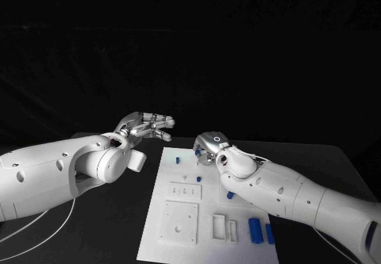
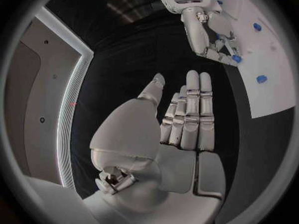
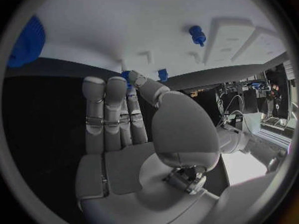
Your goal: Assemble the parts on the task board
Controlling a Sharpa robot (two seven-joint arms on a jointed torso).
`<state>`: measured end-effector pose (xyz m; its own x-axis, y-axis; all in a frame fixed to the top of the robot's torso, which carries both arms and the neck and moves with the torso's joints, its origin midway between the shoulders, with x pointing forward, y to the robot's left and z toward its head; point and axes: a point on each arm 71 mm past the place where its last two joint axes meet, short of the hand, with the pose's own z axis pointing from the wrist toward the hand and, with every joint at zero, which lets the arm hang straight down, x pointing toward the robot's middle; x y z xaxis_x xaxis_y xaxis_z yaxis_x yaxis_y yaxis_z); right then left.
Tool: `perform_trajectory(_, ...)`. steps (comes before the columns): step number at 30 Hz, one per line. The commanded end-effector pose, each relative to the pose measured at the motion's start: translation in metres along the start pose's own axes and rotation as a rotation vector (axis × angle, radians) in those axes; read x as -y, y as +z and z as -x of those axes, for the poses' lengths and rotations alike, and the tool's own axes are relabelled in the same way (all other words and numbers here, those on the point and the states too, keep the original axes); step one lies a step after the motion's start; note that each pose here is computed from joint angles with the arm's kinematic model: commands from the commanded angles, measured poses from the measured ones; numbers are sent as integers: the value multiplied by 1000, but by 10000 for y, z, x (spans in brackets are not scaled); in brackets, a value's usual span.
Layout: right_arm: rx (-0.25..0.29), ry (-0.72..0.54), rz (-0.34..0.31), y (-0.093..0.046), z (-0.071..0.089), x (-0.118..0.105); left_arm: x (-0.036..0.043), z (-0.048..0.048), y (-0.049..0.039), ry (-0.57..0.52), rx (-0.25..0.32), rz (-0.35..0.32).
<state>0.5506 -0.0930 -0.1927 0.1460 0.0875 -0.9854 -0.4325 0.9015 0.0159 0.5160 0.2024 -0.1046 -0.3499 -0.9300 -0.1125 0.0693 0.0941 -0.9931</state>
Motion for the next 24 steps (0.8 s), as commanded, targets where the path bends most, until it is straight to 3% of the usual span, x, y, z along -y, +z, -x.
perform_trajectory(1, -57, -17, 8, -22, -96, 0, 25, -30, 9, -1, -18, -9)
perform_trajectory(10, -89, -31, -1, -35, -133, 16, 32, -29, 12, 0, -19, -9)
perform_trajectory(24, -21, -57, -43, -97, -67, 48, 30, -18, 16, 0, -18, -8)
